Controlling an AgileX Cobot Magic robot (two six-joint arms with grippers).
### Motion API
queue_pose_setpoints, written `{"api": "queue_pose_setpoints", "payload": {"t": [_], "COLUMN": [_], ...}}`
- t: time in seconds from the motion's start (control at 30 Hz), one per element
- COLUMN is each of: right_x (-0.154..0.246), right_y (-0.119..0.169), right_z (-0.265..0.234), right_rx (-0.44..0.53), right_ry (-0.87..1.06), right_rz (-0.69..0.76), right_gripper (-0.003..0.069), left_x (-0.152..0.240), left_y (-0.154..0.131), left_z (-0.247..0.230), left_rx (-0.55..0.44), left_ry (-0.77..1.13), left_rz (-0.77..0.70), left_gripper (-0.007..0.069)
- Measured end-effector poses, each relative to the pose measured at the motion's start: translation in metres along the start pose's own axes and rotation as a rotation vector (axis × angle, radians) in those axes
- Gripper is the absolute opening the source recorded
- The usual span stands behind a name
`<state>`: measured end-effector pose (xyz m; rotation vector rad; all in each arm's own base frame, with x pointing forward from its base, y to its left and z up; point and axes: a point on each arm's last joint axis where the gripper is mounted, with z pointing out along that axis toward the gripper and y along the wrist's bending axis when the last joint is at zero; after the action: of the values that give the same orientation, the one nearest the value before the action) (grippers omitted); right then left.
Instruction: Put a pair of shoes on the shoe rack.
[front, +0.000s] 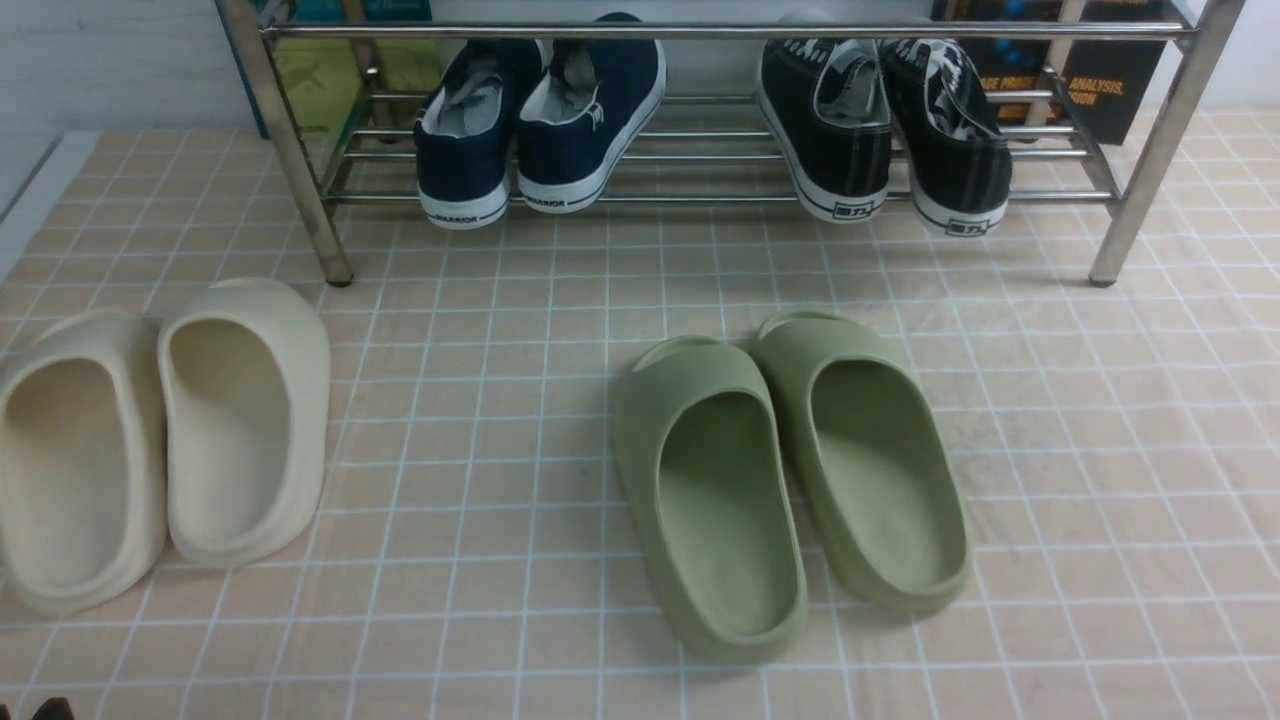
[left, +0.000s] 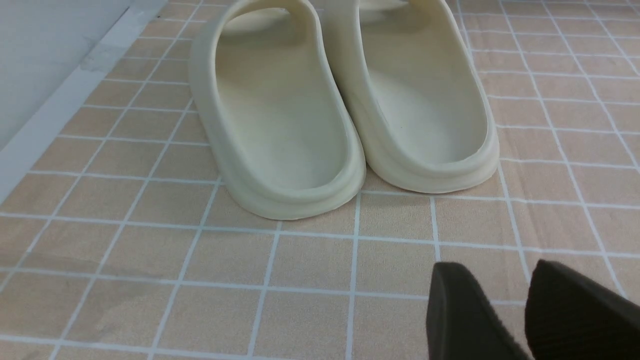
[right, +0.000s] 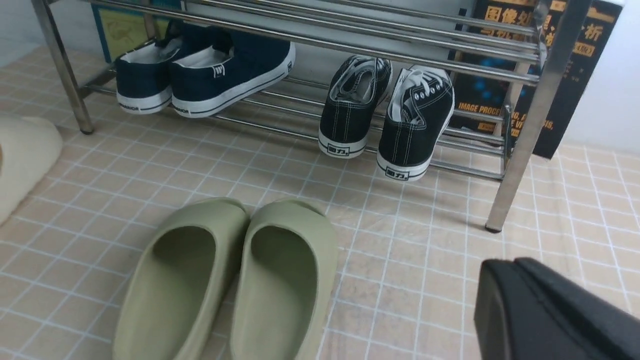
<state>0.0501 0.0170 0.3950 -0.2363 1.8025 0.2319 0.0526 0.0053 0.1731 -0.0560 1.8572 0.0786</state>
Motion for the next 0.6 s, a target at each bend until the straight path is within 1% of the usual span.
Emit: {"api": "queue_pose_setpoints", "payload": {"t": [0.03, 0.13, 0.23, 0.4, 0.6], "right_x": [0.0002, 0.0014, 0.0021, 0.0038, 0.0045], "right_y": [0.0000, 0.0030, 0.0050, 0.0059, 0.0044], "right_z": [0.0005, 0.0033, 0.0045, 0.0055, 0.0062], "right_rx": [-0.001, -0.034, -0.057, -0.067, -0.051], "right_ry": [0.002, 0.015, 0.021, 0.029, 0.029], "right_rz": [0.004, 0.089, 0.127, 0.143, 0.127], "right_gripper": [-0.0008, -0.0007, -0.0004, -0.0004, -0.0004], "left_x": [0.0000, 0.0001, 0.0001, 0.0001, 0.0001], "left_y": [0.0000, 0.0000, 0.0000, 0.0000, 0.0000], "left_z": [0.0000, 0.0000, 0.0000, 0.0000, 0.0000], "left_rx": [0.000, 0.000, 0.000, 0.000, 0.000], "left_ry": [0.000, 0.001, 0.001, 0.001, 0.001], "left_rz": [0.000, 0.000, 0.000, 0.000, 0.000], "left_gripper": [0.0237, 0.0237, 0.0237, 0.0237, 0.0237]}}
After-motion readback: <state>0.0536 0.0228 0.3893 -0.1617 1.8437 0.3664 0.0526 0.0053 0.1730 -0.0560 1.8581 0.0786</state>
